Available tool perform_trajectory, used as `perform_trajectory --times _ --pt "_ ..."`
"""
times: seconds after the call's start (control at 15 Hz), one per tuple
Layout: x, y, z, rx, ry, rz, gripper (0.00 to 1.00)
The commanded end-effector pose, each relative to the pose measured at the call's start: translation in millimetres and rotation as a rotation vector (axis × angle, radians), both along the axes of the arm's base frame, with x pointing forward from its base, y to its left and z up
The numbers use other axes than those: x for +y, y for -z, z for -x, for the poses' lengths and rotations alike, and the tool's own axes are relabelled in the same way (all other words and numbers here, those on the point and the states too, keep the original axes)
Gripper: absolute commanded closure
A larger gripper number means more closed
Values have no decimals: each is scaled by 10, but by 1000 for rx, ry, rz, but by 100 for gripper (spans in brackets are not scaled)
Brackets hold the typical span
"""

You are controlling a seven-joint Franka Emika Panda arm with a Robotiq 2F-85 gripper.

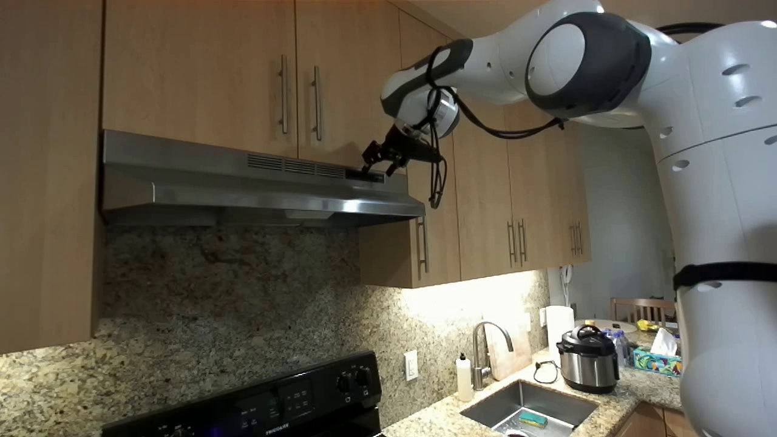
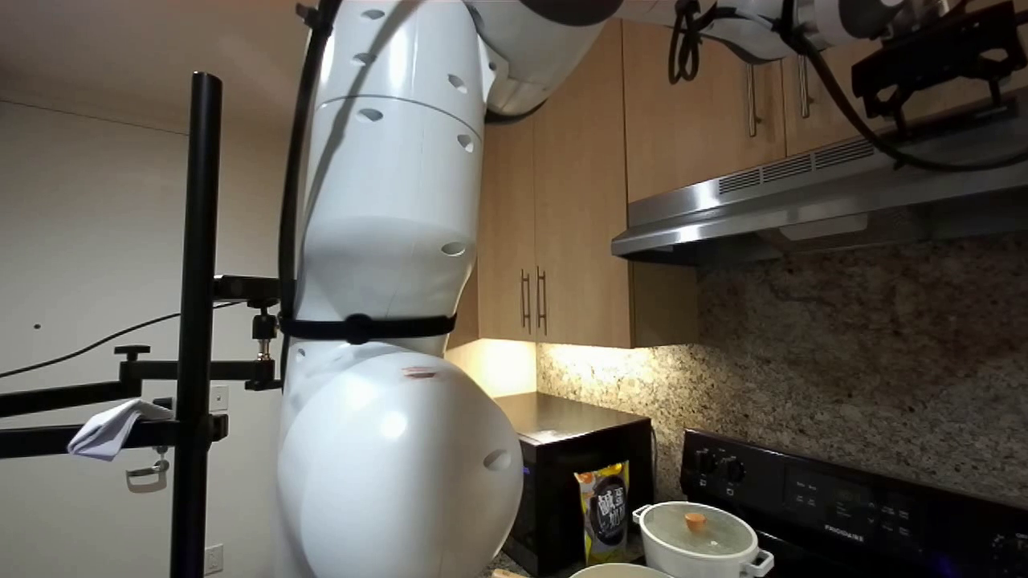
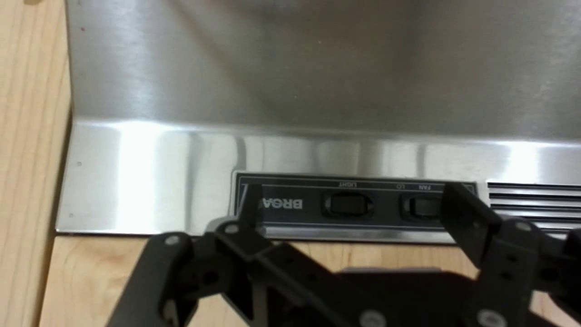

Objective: Turn on the light on top of the stove

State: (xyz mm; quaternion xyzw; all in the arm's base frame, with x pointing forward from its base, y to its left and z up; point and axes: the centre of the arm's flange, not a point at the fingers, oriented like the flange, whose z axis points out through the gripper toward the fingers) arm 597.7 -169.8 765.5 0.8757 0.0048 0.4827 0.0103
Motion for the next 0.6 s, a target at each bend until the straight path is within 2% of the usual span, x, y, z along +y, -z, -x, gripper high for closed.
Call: perform_trajectory --times 0.0,0.53 --pt "-84 -29 -38 -27 3 -10 0" --pt "-116 -51 -80 -31 24 -14 0"
